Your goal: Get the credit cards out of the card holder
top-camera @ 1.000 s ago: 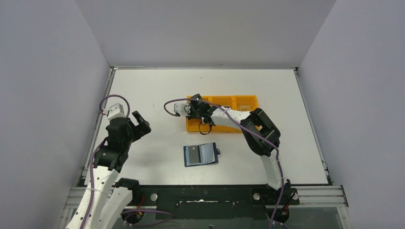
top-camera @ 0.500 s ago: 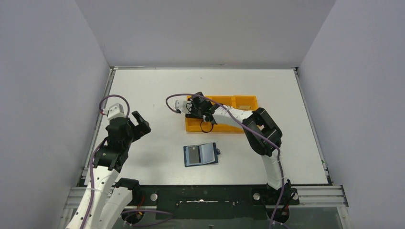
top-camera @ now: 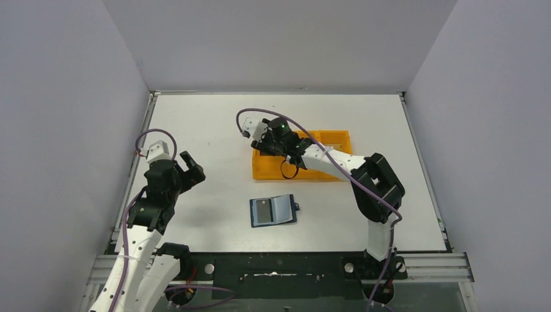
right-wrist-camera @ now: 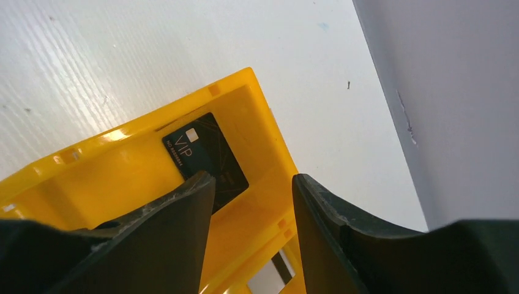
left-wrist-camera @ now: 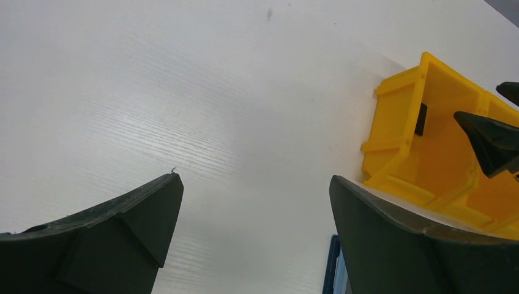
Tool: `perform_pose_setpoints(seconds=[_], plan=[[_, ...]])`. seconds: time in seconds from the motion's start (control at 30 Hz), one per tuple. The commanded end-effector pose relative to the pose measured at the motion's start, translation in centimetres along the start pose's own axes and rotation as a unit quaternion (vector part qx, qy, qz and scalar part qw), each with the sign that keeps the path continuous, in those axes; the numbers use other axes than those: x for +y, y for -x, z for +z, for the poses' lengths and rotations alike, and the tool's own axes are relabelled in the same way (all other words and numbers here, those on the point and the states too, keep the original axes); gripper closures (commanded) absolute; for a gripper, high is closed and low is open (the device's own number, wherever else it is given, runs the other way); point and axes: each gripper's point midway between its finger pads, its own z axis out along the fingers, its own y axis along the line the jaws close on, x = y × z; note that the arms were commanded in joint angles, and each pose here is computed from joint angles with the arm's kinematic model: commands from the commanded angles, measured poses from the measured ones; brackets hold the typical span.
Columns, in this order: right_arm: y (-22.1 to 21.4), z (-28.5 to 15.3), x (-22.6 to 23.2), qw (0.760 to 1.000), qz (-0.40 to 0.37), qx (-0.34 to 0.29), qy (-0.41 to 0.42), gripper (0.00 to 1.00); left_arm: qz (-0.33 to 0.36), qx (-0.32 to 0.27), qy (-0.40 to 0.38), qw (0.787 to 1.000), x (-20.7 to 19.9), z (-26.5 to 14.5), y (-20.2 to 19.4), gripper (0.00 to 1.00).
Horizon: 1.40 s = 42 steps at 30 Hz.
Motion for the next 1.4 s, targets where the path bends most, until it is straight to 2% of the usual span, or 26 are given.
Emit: perform_pose_setpoints(seconds=[0.0, 0.07, 0.17, 0.27, 0.5, 0.63, 0.77, 1.03, 1.17, 1.27, 1.37], plan=[[5.6, -5.2, -4.4, 0.98, 0.15, -0.112, -0.07, 0.49, 0.004, -0.021, -0.02, 1.0, -0.9, -0.1, 1.3, 0.07], [6.4, -7.6, -4.8, 0.959, 0.236, -0.135, -0.078, 0.43, 0.005, -0.019, -0.022, 1.0, -1.0, 0.0, 1.3, 0.08], [5.0, -10.0, -4.5, 0.916, 0.377, -0.105, -0.092, 0.3, 0.006, -0.016, -0.024, 1.0, -1.1, 0.1, 1.2, 0.07], [3.6, -11.3, -1.8, 0.887, 0.455, -0.068, -0.043, 0.3, 0.009, -0.011, -0.026, 1.0, -1.2, 0.2, 1.0, 0.07], [0.6, -13.3, 6.4, 0.774, 0.63, -0.035, 0.052, 0.34, 0.019, 0.012, -0.043, 0.999, -1.8, 0.4, 0.2, 0.07], [-1.3, -14.2, 10.5, 0.741, 0.67, 0.002, 0.052, 0.35, 0.035, 0.037, -0.059, 0.997, -2.4, 0.7, -0.7, 0.07], [-0.9, -15.0, 13.5, 0.744, 0.667, 0.023, 0.019, 0.31, 0.038, 0.054, -0.062, 0.996, -2.6, 1.1, -1.3, 0.07], [-0.3, -14.2, 17.5, 0.742, 0.668, 0.056, -0.005, 0.4, 0.039, 0.092, -0.12, 0.988, -4.5, 1.1, -2.9, 0.18], [-0.9, -13.9, 18.3, 0.751, 0.655, 0.081, -0.011, 0.41, 0.042, 0.106, -0.14, 0.984, -5.3, 1.1, -3.3, 0.2], [-1.7, -13.5, 19.3, 0.749, 0.655, 0.097, -0.009, 0.46, 0.047, 0.122, -0.172, 0.976, -6.3, 0.9, -3.9, 0.22], [-1.9, -13.2, 20.2, 0.745, 0.659, 0.102, 0.004, 0.51, 0.031, 0.157, -0.195, 0.968, -7.4, 0.7, -5.1, 0.34]])
